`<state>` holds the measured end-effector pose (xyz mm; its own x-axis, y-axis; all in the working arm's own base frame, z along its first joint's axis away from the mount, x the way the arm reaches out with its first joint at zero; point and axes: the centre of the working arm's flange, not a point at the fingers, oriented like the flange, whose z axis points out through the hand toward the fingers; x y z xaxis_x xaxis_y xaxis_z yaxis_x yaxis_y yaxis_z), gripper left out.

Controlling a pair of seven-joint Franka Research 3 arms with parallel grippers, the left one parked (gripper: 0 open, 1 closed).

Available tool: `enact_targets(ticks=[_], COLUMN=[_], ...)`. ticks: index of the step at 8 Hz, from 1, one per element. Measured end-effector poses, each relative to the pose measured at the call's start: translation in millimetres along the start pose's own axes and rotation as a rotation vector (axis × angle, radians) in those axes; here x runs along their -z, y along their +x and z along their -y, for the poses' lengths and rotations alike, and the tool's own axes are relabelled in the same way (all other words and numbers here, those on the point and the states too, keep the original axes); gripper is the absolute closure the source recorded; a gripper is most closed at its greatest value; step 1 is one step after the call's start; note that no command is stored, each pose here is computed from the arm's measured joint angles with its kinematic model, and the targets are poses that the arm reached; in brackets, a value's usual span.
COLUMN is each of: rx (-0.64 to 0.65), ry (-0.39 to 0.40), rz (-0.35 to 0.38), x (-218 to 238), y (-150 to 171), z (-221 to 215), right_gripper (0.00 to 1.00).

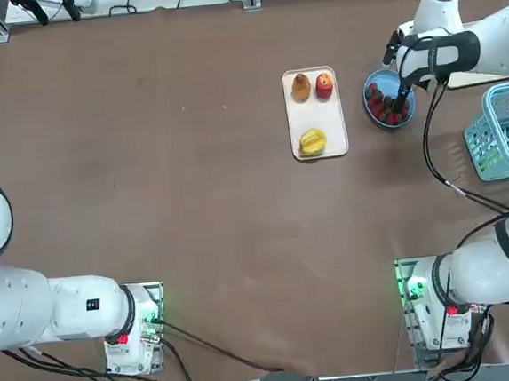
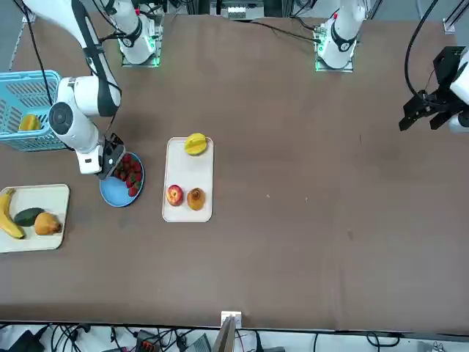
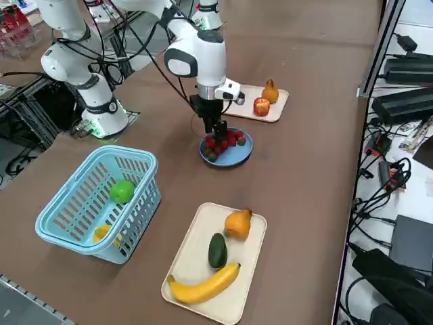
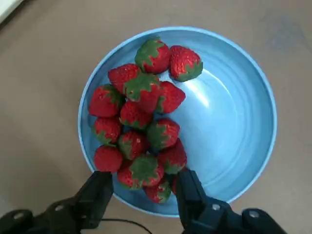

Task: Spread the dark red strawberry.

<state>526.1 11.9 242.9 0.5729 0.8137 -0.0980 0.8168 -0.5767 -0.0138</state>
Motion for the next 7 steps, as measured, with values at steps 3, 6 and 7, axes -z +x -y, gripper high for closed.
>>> enact_targets(ticks=[3, 6, 7], rx=[0.002, 0.003, 0.003], ry=[-0.003, -0.001, -0.002], rz=[-0.004, -0.003, -0.005], x=[-9.7, -18.4, -19.9], y=[-0.2, -1.0, -1.5], z=[1.9, 4.1, 5.1], right_gripper=[0.22, 0.25, 0.26])
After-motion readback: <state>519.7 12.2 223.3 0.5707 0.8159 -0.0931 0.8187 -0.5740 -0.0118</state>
